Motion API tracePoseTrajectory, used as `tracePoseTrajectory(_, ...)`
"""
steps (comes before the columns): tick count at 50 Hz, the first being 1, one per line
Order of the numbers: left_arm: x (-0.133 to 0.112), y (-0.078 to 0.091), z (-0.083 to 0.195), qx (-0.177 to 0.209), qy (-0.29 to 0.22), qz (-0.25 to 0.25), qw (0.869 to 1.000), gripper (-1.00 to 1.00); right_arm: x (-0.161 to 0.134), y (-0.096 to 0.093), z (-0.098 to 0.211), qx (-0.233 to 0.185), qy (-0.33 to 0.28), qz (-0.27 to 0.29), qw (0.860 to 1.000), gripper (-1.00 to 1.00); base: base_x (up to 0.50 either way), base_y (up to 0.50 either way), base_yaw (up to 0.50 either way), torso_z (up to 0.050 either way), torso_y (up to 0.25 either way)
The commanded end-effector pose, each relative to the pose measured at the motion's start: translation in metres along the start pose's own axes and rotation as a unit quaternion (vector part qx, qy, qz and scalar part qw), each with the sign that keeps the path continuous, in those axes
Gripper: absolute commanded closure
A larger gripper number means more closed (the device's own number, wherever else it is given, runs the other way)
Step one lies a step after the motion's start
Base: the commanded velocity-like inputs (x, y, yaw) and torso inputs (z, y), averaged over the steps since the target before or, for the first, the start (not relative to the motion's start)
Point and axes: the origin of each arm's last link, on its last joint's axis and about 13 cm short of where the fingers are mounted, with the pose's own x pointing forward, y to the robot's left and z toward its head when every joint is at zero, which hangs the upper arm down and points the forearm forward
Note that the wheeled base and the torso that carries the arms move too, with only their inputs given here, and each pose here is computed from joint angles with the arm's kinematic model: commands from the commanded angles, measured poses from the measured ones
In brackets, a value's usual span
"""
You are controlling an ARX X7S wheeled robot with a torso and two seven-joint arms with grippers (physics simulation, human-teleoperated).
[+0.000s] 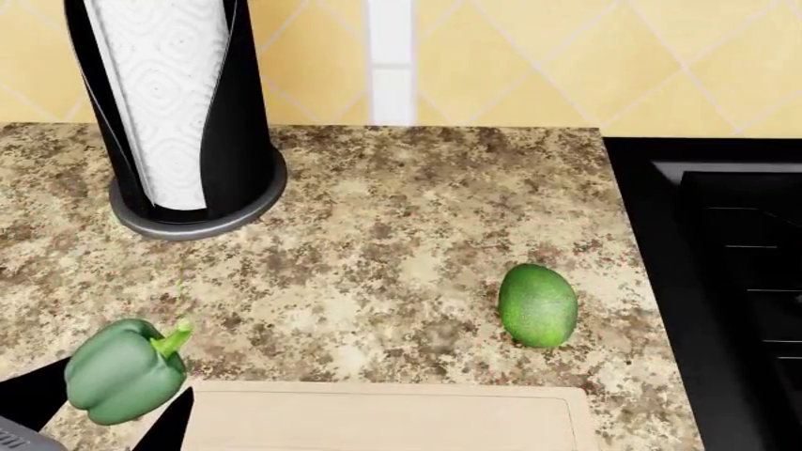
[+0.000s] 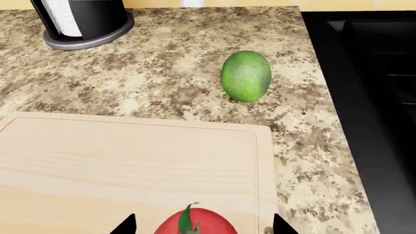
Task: Place the avocado, onion, tomato and bell pepper on the cutting board.
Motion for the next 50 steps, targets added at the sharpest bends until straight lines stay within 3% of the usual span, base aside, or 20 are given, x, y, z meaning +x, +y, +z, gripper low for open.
tracePoseTrajectory(1, -0.002, -0.003, 0.003, -0.006, -0.02, -0.004, 1.0, 1.0, 0.005, -0.001, -0.001, 0.007, -0.013, -0.001, 1.0, -1.0, 0.0, 0.0, 0.0, 0.0, 0.0)
tracePoseTrajectory(12, 0.001, -0.002, 0.0, -0.005, -0.021, -0.004, 1.0, 1.0, -0.012, 0.006, 0.024, -0.021, -0.072, 0.022, 0.997, -1.0, 0.0, 0.0, 0.0, 0.0, 0.0)
tracePoseTrajectory(19, 0.006, -0.001, -0.001, -0.002, -0.018, -0.007, 1.0, 1.0, -0.034, 0.008, 0.072, -0.045, -0.189, 0.026, 0.981, -1.0, 0.0, 0.0, 0.0, 0.001, 0.0)
tracePoseTrajectory(23, 0.01, -0.001, -0.001, 0.003, -0.017, -0.012, 1.0, 1.0, -0.037, 0.006, 0.086, -0.053, -0.223, 0.019, 0.973, -1.0, 0.0, 0.0, 0.0, 0.0, 0.0)
tracePoseTrajectory(34, 0.027, -0.005, -0.017, 0.004, 0.023, -0.054, 0.998, 1.0, -0.028, 0.003, 0.086, -0.044, -0.228, 0.005, 0.973, -1.0, 0.0, 0.0, 0.0, 0.0, 0.0)
tracePoseTrajectory(50, 0.016, -0.014, -0.038, -0.006, 0.083, -0.087, 0.993, 1.0, -0.03, 0.003, 0.083, -0.039, -0.228, 0.004, 0.973, -1.0, 0.0, 0.0, 0.0, 0.0, 0.001)
